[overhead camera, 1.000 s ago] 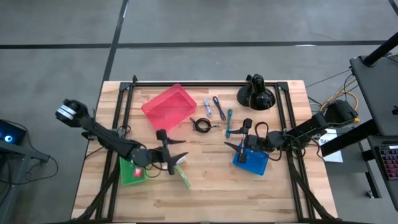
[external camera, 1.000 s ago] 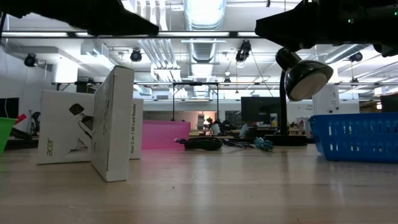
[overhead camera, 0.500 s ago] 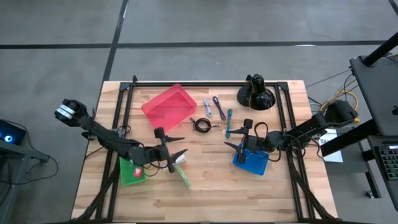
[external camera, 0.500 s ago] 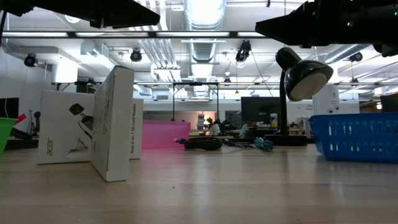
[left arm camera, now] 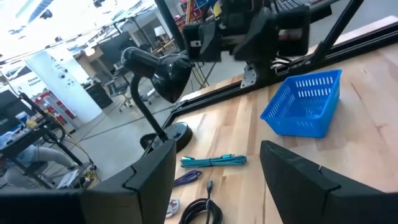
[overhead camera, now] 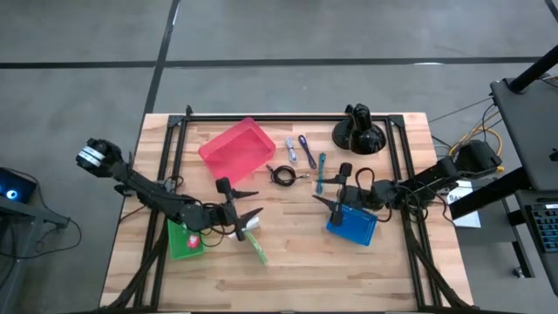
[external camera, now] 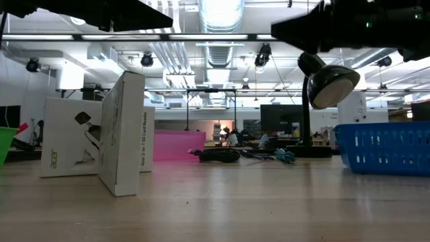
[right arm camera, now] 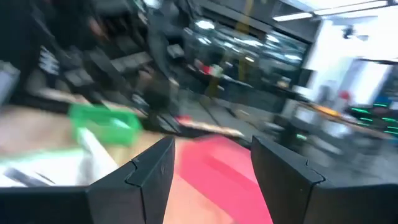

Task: Pick and place items into bin
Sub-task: Put the bottom card reader box into the blue bin

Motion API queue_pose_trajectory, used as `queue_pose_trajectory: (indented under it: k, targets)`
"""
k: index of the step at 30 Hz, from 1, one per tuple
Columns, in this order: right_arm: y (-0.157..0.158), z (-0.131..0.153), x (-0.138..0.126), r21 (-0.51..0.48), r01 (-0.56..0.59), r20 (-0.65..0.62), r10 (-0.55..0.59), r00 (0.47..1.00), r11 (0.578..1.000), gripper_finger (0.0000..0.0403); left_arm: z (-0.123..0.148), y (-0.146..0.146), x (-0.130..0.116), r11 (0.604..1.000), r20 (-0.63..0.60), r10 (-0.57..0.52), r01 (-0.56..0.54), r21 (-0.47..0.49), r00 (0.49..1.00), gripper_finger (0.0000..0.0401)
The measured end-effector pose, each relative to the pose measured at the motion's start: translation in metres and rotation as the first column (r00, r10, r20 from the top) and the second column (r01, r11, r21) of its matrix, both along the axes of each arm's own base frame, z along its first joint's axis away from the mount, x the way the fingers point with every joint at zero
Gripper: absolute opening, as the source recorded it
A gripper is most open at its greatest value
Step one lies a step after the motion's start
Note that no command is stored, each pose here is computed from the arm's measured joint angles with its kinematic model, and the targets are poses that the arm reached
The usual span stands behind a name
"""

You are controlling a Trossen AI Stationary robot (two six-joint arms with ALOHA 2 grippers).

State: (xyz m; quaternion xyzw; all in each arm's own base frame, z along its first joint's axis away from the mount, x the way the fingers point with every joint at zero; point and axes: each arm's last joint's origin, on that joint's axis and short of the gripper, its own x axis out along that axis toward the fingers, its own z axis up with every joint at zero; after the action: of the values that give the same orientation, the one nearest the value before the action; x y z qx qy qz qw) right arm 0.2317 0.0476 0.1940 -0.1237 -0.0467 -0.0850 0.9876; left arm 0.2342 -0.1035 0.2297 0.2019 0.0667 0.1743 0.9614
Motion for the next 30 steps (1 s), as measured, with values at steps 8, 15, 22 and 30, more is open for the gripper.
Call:
queue_pose_trajectory:
  k: [8,15,22,30]
  targets:
    - [0.010,0.010,0.019,0.068,-0.199,-0.091,0.205,0.974,0.978,0.0199,0.000,0.000,0.000,1.000,-0.002,0.000,0.000,0.001,1.000,0.0217]
    - [0.013,0.013,0.028,0.074,-0.190,-0.197,0.201,0.960,0.979,0.0198,0.005,-0.004,0.001,0.985,-0.074,-0.023,0.035,0.166,0.997,0.0217]
    - [0.013,0.013,0.028,0.104,-0.185,-0.193,0.202,0.960,0.977,0.0198,0.010,-0.016,0.006,0.966,-0.354,-0.217,0.252,0.056,0.910,0.0217]
    - [0.013,0.012,0.028,0.120,-0.182,-0.192,0.203,0.960,0.976,0.0199,0.039,-0.026,0.009,0.896,-0.465,-0.438,0.418,-0.151,0.770,0.0217]
